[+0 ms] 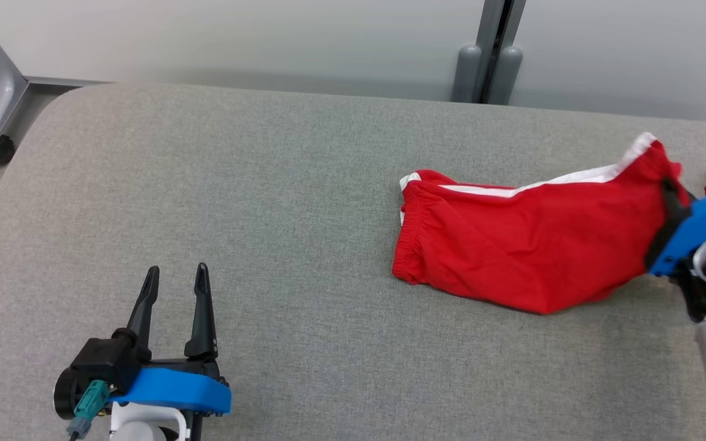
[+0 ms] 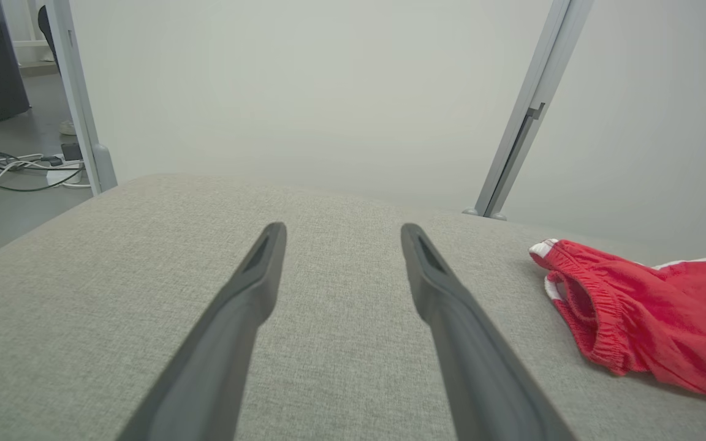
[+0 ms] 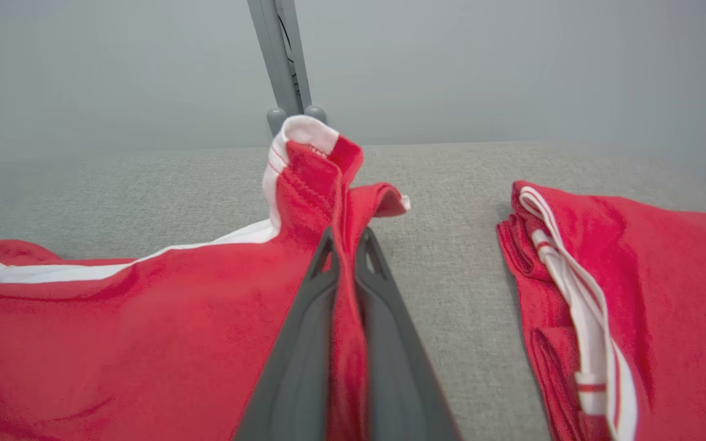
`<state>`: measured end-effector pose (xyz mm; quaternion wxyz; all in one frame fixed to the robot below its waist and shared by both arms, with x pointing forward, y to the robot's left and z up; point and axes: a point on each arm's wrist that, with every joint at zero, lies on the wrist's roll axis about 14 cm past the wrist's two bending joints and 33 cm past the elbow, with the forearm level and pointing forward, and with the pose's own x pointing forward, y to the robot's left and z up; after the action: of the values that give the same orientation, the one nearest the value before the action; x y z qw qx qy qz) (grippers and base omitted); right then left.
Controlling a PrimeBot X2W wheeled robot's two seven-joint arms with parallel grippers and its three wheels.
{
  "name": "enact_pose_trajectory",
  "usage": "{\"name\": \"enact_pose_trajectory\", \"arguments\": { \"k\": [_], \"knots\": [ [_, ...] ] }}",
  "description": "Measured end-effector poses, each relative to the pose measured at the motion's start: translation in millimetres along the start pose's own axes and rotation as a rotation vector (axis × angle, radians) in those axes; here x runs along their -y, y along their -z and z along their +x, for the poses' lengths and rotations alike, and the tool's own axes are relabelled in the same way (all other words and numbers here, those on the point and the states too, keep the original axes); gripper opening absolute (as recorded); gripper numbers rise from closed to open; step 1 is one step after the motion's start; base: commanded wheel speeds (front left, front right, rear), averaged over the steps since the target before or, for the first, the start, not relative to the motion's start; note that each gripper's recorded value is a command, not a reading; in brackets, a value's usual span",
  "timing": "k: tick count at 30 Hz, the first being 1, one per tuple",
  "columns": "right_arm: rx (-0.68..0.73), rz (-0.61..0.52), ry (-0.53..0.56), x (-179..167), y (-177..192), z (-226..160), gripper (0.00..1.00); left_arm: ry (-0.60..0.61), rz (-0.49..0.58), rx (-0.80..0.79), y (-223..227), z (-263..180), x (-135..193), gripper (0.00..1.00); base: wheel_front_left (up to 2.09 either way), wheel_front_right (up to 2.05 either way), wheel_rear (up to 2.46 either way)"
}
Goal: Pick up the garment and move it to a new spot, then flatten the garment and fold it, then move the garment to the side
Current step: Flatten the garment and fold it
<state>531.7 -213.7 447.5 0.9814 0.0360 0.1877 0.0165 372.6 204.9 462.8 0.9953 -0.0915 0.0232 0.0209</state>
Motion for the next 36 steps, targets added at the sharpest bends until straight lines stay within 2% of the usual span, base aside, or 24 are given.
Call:
{"name": "enact_pose_trajectory", "arguments": {
  "k": [2, 6, 12, 17, 25, 26, 27, 28, 31, 36],
  "knots": [
    [0.014, -0.015, -0.039, -18.7, -9.3, -0.7, 0.0, 0.006, -0.001, 0.006, -2.2, -0.8, 1.9, 1.0, 0.0, 0.0, 0.0],
    [0.014, -0.056, -0.162, -78.2, -18.8, -1.0, 0.0, 0.013, 0.001, 0.013, -4.6, -2.8, 4.2, 1.0, 0.0, 0.0, 0.0],
    [-0.045, -0.101, -0.336, -162.9, -12.7, -4.0, 0.0, 0.003, -0.001, 0.005, -2.4, -5.9, 1.1, 1.0, 0.0, 0.0, 0.0],
    [-0.129, -0.14, -0.409, -197.3, 9.3, -4.2, 0.0, -0.009, -0.002, 0.0, -1.3, -9.0, -2.4, 1.0, 0.0, 0.0, 0.0],
    [-0.204, -0.168, -0.493, -230.3, 32.8, -8.4, 0.0, -0.04, -0.006, -0.008, 0.5, -16.1, -11.6, 1.0, 0.0, 0.0, 0.0],
    [-0.214, -0.168, -0.506, -234.3, 35.7, -10.2, 0.14, -0.042, -0.006, -0.008, 0.4, -16.6, -12.1, 1.0, 0.0, 0.0, 0.0],
    [-0.222, -0.163, -0.517, -237.5, 37.5, -12.2, 0.73, -0.042, -0.006, -0.008, 0.3, -17.1, -12.3, 1.0, 0.0, 0.0, 0.0],
    [-0.226, -0.147, -0.527, -240.5, 37.7, -14.0, 1.0, -0.043, -0.006, -0.008, 0.4, -17.4, -12.5, 1.0, 0.0, 0.0, 0.0],
    [-0.199, -0.02, -0.573, -253.5, 24.1, -21.1, 1.0, -0.039, -0.006, -0.006, -0.3, -18.6, -11.7, 1.0, 0.0, 0.0, 0.0],
    [-0.044, 0.19, -0.667, -272.9, -35.6, -39.6, 1.0, -0.032, -0.004, 0.003, -2.7, -21.4, -9.5, 1.0, 0.0, 0.0, 0.0]
  ]
}}
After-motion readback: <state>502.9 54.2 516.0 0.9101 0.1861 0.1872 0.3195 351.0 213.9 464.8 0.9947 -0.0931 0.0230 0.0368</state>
